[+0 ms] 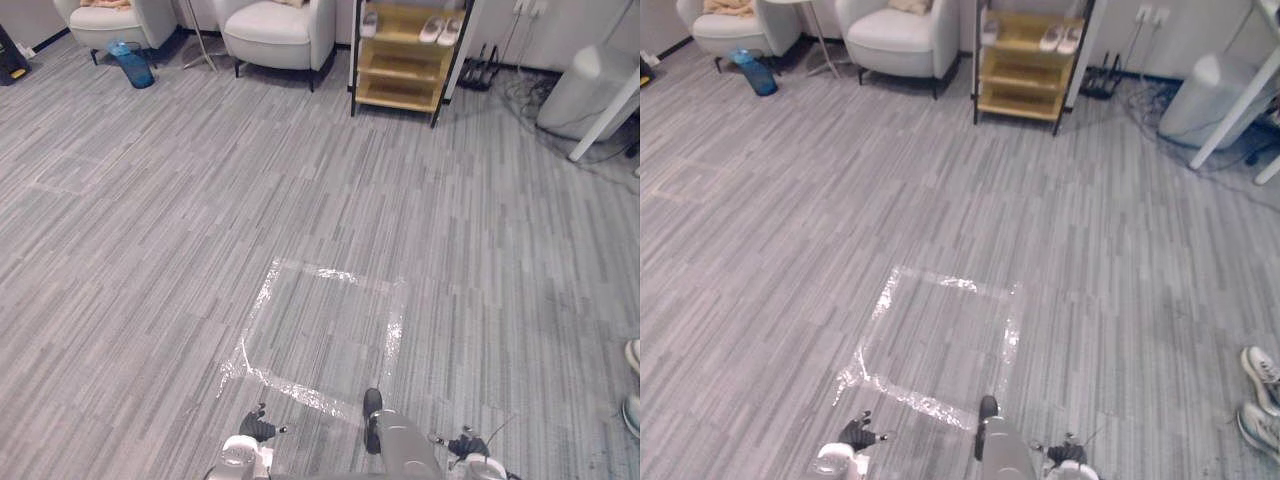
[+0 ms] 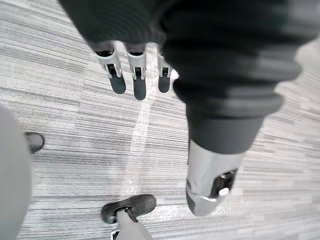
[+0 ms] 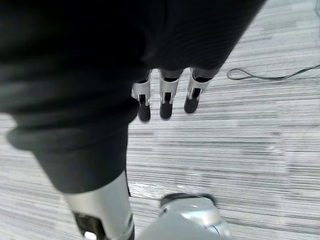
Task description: Pick up cushions and gather them together orderly.
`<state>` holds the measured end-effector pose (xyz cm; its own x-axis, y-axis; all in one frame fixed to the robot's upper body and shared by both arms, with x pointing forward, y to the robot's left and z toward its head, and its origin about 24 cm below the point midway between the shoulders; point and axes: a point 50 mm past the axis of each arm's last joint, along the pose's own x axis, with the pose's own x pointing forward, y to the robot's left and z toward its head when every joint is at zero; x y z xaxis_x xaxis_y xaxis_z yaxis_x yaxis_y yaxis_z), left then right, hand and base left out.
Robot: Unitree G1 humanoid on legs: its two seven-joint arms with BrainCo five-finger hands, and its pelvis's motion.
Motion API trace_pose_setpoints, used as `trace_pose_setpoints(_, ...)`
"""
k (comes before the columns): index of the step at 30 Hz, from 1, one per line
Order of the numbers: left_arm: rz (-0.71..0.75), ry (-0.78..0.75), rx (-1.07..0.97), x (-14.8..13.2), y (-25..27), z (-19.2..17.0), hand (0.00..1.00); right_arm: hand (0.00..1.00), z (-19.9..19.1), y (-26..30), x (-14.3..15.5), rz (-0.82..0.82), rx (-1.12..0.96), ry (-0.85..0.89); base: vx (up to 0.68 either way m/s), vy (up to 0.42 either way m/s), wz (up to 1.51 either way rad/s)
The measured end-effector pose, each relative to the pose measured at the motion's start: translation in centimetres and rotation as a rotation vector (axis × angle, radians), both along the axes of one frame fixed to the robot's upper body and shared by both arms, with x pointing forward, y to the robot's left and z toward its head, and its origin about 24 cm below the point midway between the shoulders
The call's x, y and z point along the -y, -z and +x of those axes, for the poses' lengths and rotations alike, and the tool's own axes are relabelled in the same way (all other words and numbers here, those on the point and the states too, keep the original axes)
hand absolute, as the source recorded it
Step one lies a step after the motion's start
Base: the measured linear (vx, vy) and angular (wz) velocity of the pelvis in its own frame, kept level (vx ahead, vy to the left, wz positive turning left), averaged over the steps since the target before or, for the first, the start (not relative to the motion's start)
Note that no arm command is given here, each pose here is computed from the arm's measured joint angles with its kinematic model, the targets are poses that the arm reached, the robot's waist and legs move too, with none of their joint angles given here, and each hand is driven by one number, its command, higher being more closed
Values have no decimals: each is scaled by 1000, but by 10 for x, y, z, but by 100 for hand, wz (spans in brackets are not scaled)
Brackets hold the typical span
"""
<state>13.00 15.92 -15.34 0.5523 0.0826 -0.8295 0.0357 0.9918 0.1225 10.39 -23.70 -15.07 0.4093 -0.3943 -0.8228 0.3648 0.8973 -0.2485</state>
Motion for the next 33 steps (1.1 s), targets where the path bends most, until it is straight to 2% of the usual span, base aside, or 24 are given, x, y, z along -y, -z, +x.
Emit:
trace_pose_setpoints(2,-25,-50,24,3,-2,5,0,0,-3,0,-3,7,8,16,449,-251,34)
trace_pose_setpoints(8,-41,-39,105,8,-12,20,0,0,7,-2,-16,41,69,37,391,-94,-15)
trace_pose_setpoints(12,-46,-27,118,12,-13,21,0,0,4,0,-18,50,44,33,428,139,-41)
trace_pose_setpoints(15,-9,-3,116,0,-13,23,0,0,6,3,-27,71,26,4,411,187,-39)
trace_pose_setpoints(22,42,53,41,-16,-6,13,0,0,6,4,-27,79,15,-34,400,169,-18)
trace_pose_setpoints(28,53,34,0,-23,-2,1,0,0,18,0,-25,71,44,-47,373,-46,17)
trace_pose_setpoints(30,59,30,-8,-26,-2,-1,0,0,10,3,-24,72,22,-39,312,-129,32)
trace_pose_setpoints(33,20,28,-14,-12,0,-2,0,0,6,1,-9,34,13,-17,374,-206,10)
